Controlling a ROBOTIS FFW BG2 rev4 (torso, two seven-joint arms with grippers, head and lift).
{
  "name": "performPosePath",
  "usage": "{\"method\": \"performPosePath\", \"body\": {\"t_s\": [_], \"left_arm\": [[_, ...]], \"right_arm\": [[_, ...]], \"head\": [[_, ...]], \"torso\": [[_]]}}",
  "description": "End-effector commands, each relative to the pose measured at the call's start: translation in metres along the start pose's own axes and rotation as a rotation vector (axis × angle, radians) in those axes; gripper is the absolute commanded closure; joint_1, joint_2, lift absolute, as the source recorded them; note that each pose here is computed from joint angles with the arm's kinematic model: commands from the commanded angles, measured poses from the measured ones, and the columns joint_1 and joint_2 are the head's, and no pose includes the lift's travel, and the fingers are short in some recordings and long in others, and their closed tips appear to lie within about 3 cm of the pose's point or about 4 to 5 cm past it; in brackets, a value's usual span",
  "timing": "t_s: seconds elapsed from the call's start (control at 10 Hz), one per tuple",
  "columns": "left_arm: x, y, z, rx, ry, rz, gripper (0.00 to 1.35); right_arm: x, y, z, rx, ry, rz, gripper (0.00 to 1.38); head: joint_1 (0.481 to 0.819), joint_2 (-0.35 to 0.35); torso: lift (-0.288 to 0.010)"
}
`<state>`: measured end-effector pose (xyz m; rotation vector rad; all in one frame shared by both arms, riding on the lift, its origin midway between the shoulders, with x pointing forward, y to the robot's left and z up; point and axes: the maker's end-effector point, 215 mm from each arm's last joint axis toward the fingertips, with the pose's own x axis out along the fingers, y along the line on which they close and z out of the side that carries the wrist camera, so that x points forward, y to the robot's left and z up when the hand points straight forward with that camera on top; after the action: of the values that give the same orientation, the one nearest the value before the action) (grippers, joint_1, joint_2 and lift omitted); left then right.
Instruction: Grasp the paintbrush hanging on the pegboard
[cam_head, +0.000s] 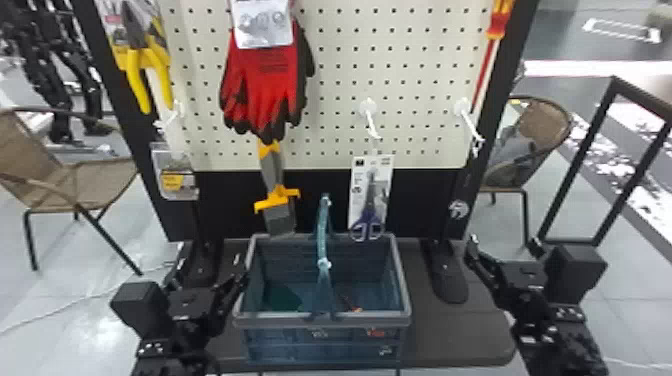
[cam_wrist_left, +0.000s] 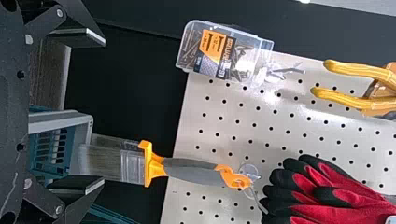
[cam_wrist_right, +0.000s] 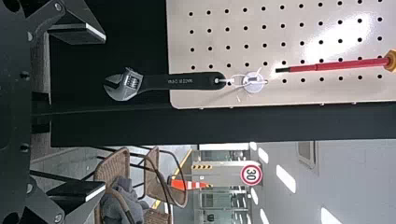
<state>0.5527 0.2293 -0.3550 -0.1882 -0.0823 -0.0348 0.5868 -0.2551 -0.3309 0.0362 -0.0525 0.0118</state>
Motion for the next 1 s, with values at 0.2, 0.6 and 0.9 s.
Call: {"method": "performPosePath", "body": {"t_s": [0.2, 0.6, 0.9], "left_arm": [[0.000, 0.001, 0.000, 0.002, 0.000, 0.002, 0.25], [0.001, 0.000, 0.001, 0.005, -0.002, -0.001, 0.25], [0.014, -0.002, 0.011, 0.019, 0.002, -0.066, 0.25]], "right_arm": [[0.000, 0.000, 0.000, -0.002, 0.000, -0.001, 0.18], [0.000, 0.000, 0.000, 0.000, 0.000, 0.001, 0.18], [0.000, 0.000, 0.000, 0.001, 0.000, 0.001, 0.18]], "head": [[0.549, 0.000], [0.549, 0.000], [0.549, 0.000]], "torso": [[-0.100], [-0.100], [-0.100]]}}
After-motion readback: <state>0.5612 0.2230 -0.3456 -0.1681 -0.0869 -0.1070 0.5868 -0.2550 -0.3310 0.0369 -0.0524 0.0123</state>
